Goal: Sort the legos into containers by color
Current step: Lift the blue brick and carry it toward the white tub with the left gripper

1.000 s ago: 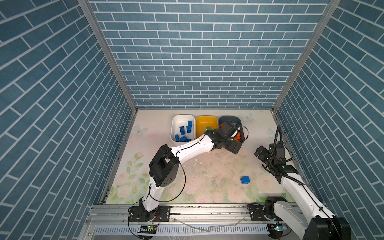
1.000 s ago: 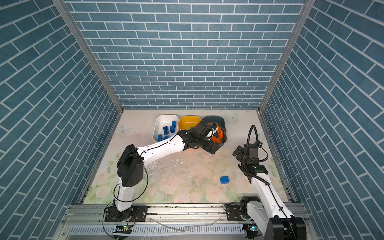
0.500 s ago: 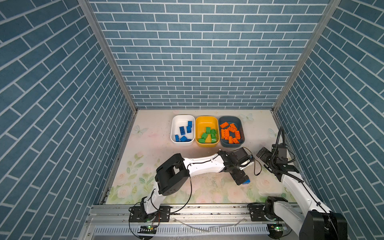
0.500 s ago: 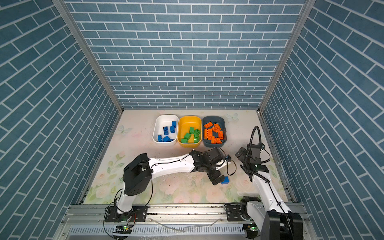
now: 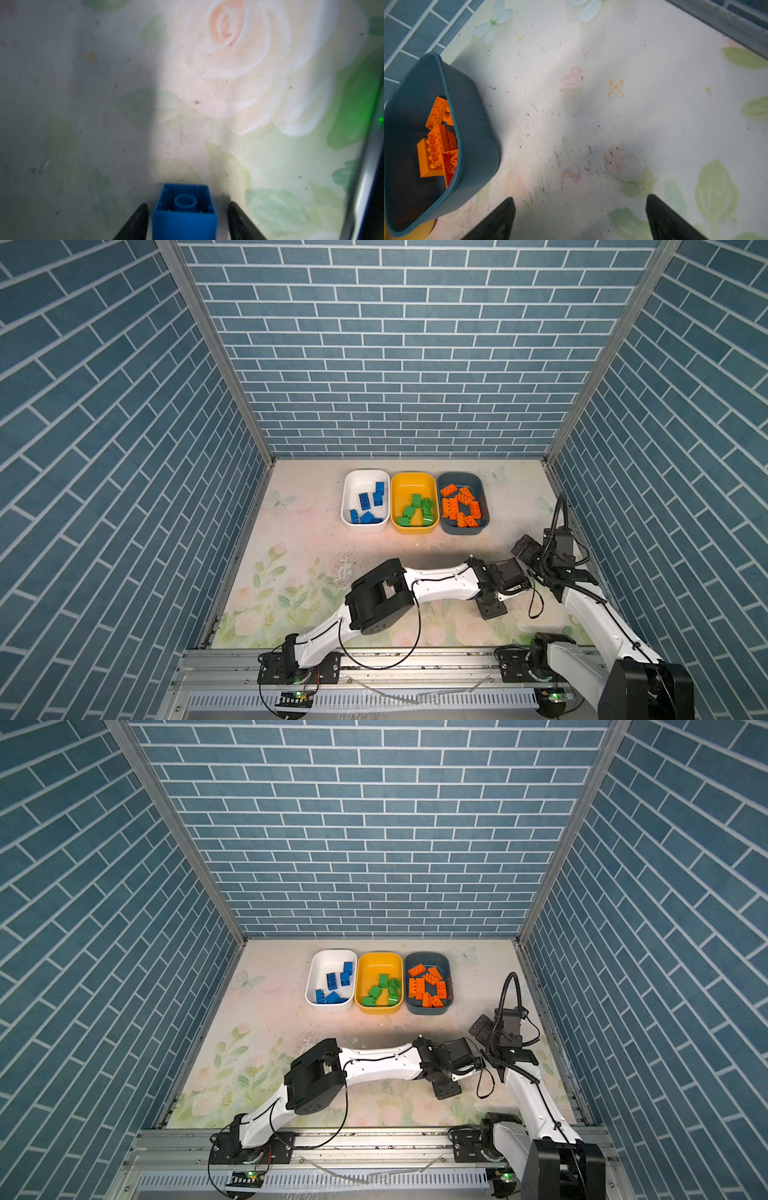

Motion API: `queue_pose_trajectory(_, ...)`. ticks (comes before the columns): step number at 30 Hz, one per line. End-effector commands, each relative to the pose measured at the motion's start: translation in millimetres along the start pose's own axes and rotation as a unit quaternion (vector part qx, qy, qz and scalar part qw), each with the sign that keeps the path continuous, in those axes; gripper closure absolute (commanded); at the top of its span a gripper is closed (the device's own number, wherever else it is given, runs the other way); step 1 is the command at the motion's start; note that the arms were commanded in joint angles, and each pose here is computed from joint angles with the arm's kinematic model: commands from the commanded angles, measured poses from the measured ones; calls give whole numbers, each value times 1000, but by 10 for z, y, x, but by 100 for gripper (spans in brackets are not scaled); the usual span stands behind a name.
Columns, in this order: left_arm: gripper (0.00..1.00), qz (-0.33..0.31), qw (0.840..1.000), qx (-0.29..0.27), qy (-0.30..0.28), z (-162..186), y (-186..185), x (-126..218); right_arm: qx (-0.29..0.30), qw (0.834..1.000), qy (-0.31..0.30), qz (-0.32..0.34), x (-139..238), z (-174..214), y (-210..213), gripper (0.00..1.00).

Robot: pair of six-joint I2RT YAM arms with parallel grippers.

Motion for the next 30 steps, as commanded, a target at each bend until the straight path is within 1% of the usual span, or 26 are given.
queue_pose_trajectory(1, 48, -23, 1000, 3, 21, 114, 101, -28, 8, 1000, 6, -16, 57, -72, 81, 2)
queue_pose_trajectory(7, 59, -26, 999, 20, 12, 157, 150, -2, 24, 999, 14, -43, 61, -114, 196, 2)
queue_pose_trajectory(13, 69, -48, 998, 46, -9, 157, 284, 77, 48, 996, 24, -72, 48, -168, 331, 2)
queue_pose_trajectory(14, 70, -49, 997, 53, -14, 155, 317, 96, 49, 994, 32, -87, 45, -156, 384, 2)
queue_pose_trajectory(20, 73, -54, 991, 109, -53, 147, 581, 294, 38, 993, 48, -105, -32, -177, 486, 1)
queue_pose_trajectory(24, 73, -56, 982, 160, -83, 189, 822, 493, 49, 988, 57, -134, -60, -189, 675, 1)
queue_pose_trajectory(26, 74, -59, 975, 192, -99, 242, 982, 600, 71, 985, 60, -144, -67, -190, 810, 1)
queue_pose_trajectory(30, 75, -77, 954, 259, -130, 392, 1379, 875, 130, 977, 55, -161, -65, -191, 1147, 1)
Point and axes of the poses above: each gripper's point midway between its finger pads, its own x axis back along the fingers, its own y axis along the line the jaws close on, z = x × y, the point moved 2 cm from there along x, back along the fingers, and after that the axes turned 10 degrees about x, right-handed, at the moved point
